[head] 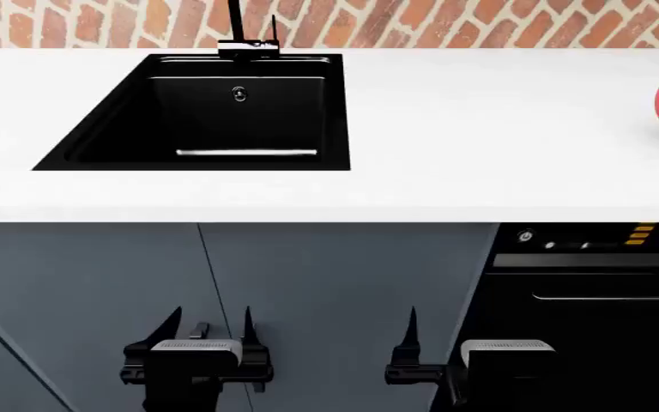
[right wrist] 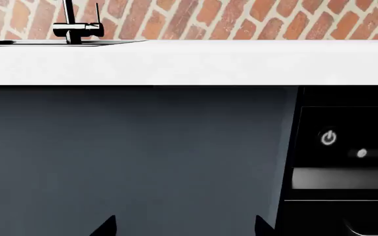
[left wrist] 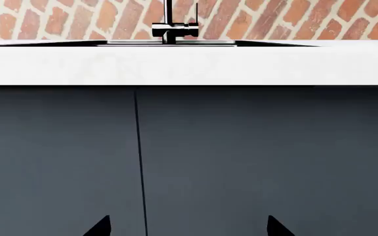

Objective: Pick up the bowl with cake and place it on the tray. Pick up the cupcake and place it on the tray.

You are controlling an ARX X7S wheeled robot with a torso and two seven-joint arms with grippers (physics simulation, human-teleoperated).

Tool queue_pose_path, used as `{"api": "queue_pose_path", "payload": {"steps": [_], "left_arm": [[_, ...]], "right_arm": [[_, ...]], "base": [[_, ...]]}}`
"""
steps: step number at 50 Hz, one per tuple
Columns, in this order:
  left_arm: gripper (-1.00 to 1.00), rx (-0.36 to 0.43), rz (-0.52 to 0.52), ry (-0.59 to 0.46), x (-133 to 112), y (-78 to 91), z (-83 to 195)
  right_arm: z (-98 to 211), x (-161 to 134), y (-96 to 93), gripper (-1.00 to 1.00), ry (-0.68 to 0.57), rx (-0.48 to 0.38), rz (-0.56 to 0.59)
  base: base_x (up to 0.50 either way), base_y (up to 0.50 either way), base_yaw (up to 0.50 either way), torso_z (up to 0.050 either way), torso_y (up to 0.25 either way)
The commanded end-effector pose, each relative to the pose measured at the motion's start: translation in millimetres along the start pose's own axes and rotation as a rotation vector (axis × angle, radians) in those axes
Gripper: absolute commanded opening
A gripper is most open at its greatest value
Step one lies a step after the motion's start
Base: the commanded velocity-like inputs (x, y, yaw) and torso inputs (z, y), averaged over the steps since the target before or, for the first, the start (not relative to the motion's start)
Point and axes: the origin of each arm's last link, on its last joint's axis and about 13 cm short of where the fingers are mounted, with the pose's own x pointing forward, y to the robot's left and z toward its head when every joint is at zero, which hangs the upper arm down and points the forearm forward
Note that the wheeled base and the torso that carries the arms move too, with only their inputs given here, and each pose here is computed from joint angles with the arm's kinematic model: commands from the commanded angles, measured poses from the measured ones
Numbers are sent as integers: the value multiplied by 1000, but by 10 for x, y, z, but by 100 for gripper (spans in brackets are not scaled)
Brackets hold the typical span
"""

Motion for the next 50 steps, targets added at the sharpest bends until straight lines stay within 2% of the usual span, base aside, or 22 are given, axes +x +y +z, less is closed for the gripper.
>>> {"api": "queue_pose_path", "payload": {"steps": [1, 23, 50], "left_arm": [[100, 0, 0, 2, 1, -1, -1], [100, -8, -10, -13, -14, -14, 16], [100, -17, -8, -15, -5, -5, 7]], "right_arm": [[-1, 1, 4, 100, 3, 0, -2], [65, -32, 19, 100, 3, 17, 6], [23, 4, 0, 100, 17, 39, 5]], "base": [[0, 0, 0, 0, 0], [0, 0, 0, 0, 0], [0, -500, 0, 0, 0]]}}
